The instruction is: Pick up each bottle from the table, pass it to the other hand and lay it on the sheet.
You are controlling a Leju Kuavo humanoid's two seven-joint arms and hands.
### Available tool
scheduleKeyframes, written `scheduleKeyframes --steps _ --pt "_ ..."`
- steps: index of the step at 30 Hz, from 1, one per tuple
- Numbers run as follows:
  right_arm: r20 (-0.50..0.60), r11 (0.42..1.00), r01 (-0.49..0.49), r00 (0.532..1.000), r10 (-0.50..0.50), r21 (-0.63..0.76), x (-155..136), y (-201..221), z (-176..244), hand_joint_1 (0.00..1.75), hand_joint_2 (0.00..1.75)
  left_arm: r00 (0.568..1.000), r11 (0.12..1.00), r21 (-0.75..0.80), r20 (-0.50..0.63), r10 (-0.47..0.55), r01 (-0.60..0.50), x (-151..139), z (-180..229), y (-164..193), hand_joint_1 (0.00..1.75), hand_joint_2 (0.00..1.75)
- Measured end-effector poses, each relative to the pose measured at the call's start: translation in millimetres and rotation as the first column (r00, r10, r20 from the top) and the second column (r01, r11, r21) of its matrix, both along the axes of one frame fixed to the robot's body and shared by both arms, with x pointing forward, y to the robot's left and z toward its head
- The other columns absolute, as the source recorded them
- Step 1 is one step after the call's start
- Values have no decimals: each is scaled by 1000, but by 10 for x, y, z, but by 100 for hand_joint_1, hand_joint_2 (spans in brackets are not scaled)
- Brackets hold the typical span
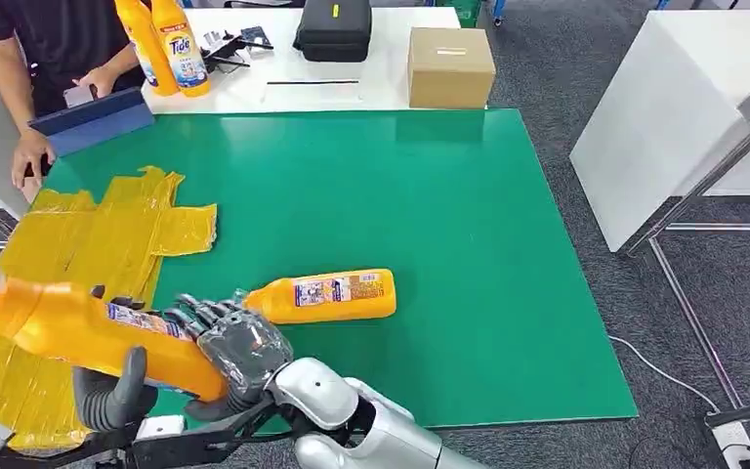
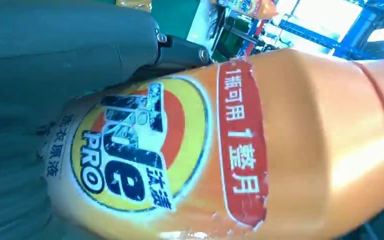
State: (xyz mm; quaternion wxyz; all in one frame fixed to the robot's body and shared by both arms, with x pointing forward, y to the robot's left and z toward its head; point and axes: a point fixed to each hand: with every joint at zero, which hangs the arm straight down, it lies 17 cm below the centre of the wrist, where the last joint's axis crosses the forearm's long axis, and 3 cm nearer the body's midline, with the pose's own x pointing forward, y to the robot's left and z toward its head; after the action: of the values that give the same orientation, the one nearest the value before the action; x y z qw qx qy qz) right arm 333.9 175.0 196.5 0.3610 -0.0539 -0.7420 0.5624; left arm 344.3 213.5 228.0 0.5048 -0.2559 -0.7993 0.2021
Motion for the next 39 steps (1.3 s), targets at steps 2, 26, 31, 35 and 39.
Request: scheduleKeyframes --steps 2,26,31,35,39 --pt "2 1000 -1 1000 1 2 -7 0 10 0 0 1000 1000 1 3 0 0 -3 15 1 175 175" --pt "24 1000 -3 1000 3 4 -40 -12 24 0 0 1000 1000 -1 6 0 0 -44 29 0 175 175" --pt "68 998 34 997 -37 54 13 -141 169 0 0 1000 1000 -3 23 2 -2 -60 90 -7 175 175" --pt "120 983 119 983 -136 142 193 -434 461 0 0 999 1000 -7 42 2 -2 -80 160 -16 175 175" --pt "153 942 226 951 -269 248 522 -927 861 0 0 999 1000 -4 50 1 -1 -94 186 -28 175 175"
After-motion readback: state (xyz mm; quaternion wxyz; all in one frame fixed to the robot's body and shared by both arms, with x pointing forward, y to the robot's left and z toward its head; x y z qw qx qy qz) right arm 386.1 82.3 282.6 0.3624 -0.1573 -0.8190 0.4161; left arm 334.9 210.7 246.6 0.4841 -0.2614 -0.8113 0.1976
